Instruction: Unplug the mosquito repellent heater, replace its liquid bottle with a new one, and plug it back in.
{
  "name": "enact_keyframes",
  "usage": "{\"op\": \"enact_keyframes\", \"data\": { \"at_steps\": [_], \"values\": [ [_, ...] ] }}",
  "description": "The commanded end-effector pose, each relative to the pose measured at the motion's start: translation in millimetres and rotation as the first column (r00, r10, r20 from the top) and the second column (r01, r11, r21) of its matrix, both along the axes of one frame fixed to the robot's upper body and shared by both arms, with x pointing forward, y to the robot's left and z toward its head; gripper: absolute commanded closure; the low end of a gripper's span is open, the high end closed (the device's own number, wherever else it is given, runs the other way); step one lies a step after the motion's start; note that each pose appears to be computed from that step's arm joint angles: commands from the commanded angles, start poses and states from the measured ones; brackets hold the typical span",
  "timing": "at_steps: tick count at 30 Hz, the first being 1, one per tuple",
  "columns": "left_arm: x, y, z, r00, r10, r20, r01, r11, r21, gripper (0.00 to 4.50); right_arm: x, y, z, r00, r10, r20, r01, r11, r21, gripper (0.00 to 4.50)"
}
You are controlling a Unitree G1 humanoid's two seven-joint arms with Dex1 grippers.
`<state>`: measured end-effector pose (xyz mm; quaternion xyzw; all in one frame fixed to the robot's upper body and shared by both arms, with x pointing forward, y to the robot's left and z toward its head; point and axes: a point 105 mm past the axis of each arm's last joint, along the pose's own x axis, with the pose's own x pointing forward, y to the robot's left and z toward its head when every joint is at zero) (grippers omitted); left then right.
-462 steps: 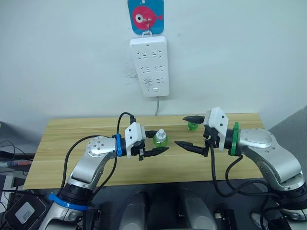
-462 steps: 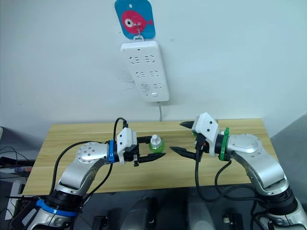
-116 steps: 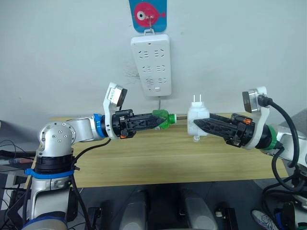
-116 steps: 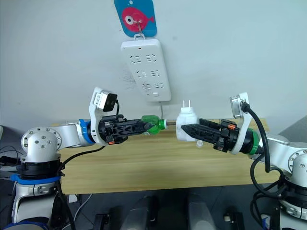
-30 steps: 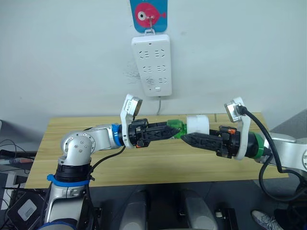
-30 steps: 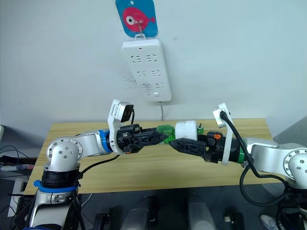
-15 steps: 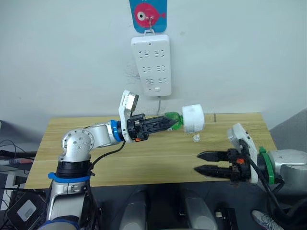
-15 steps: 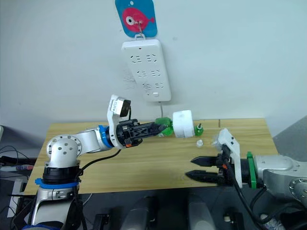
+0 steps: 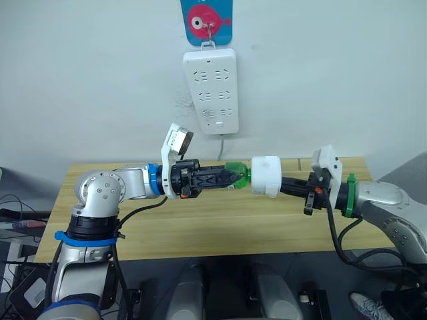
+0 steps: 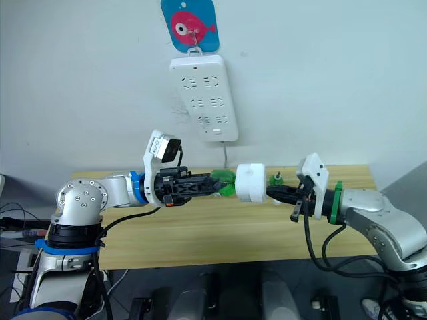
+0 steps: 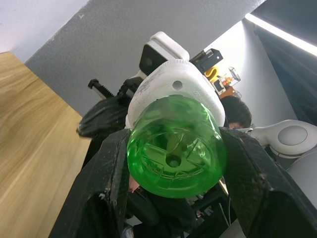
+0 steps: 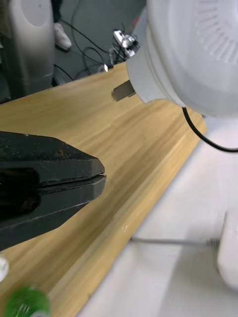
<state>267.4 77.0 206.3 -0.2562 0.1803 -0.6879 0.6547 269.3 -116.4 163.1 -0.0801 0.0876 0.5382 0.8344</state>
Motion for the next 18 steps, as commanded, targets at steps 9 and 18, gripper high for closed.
{"op": "enact_keyframes", "data": {
  "at_steps": [9, 18],
  "values": [
    [10, -1, 1, 0.996, 0.071, 0.056, -0.07, 0.998, -0.004, 2.16, -47, 21, 28, 0.977, 0.204, -0.059, -0.197, 0.975, 0.106, 4.5],
    [11, -1, 2, 0.997, 0.066, 0.047, -0.066, 0.998, -0.015, 2.16, -49, 12, 28, 0.981, 0.173, -0.084, -0.167, 0.983, 0.071, 4.5]
  ]
}}
